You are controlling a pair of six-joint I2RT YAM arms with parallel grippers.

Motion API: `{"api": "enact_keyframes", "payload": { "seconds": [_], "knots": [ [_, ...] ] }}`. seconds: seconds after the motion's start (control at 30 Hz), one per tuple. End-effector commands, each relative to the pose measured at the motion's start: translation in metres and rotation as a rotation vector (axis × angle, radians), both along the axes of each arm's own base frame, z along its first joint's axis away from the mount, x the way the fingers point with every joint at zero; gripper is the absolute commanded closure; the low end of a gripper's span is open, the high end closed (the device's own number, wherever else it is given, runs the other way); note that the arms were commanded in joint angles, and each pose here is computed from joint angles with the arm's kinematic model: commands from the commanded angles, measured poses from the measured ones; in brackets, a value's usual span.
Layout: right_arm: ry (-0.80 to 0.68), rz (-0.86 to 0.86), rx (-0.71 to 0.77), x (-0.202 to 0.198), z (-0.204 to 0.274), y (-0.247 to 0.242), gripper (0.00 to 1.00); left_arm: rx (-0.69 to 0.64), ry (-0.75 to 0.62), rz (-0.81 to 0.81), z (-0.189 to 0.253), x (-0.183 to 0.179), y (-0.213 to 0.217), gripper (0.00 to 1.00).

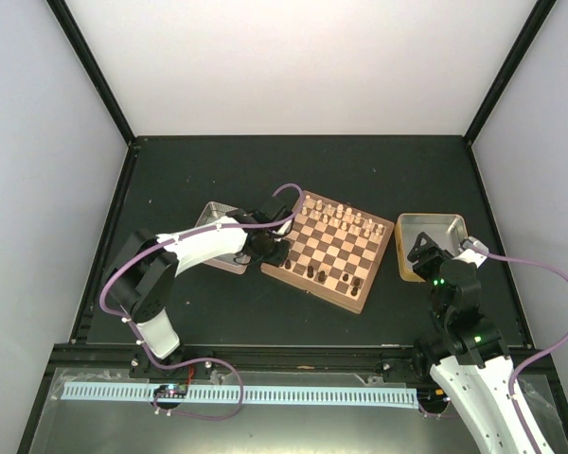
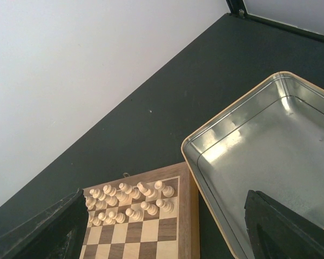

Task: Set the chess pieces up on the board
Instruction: Place the chess piece on the chessboard.

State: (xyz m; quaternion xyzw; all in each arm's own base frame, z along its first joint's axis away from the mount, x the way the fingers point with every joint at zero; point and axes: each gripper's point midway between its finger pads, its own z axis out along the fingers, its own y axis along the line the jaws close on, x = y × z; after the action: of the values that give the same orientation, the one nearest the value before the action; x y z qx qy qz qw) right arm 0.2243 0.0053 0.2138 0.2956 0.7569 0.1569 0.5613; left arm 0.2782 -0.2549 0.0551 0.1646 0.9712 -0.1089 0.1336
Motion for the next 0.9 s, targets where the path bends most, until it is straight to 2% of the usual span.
{"api": "enact_keyframes", "payload": {
  "seconds": [0.0, 0.1, 0.3, 0.4, 0.47, 0.6, 0.77, 0.87],
  "knots": [
    [-0.013, 0.002, 0.011, 0.0, 0.001, 0.001, 0.2, -0.026, -0.035, -0.002, 0.019, 0.005, -0.006, 0.74],
    [-0.013, 0.002, 0.011, 0.0, 0.001, 0.001, 0.2, -0.019, -0.051, 0.004, 0.026, 0.008, -0.004, 0.72],
    [-0.015, 0.002, 0.011, 0.0, 0.002, 0.001, 0.2, -0.036, -0.139, 0.059, 0.058, 0.024, 0.007, 0.58],
    [-0.015, 0.001, 0.01, 0.0, 0.002, 0.001, 0.2, -0.049, -0.195, 0.116, 0.076, 0.037, 0.022, 0.52],
    [-0.017, 0.0, 0.01, -0.001, 0.003, 0.0, 0.2, -0.039, -0.229, 0.168, 0.082, 0.046, 0.037, 0.51],
    [-0.014, 0.0, 0.011, -0.001, 0.001, 0.0, 0.2, -0.001, -0.265, 0.297, 0.08, 0.059, 0.074, 0.54],
    [-0.015, 0.0, 0.009, -0.001, 0.001, 0.0, 0.2, 0.036, -0.236, 0.398, 0.058, 0.065, 0.11, 0.71],
    [-0.017, 0.001, 0.011, 0.0, 0.002, 0.001, 0.2, 0.052, -0.209, 0.417, 0.044, 0.067, 0.119, 0.73]
  ]
}}
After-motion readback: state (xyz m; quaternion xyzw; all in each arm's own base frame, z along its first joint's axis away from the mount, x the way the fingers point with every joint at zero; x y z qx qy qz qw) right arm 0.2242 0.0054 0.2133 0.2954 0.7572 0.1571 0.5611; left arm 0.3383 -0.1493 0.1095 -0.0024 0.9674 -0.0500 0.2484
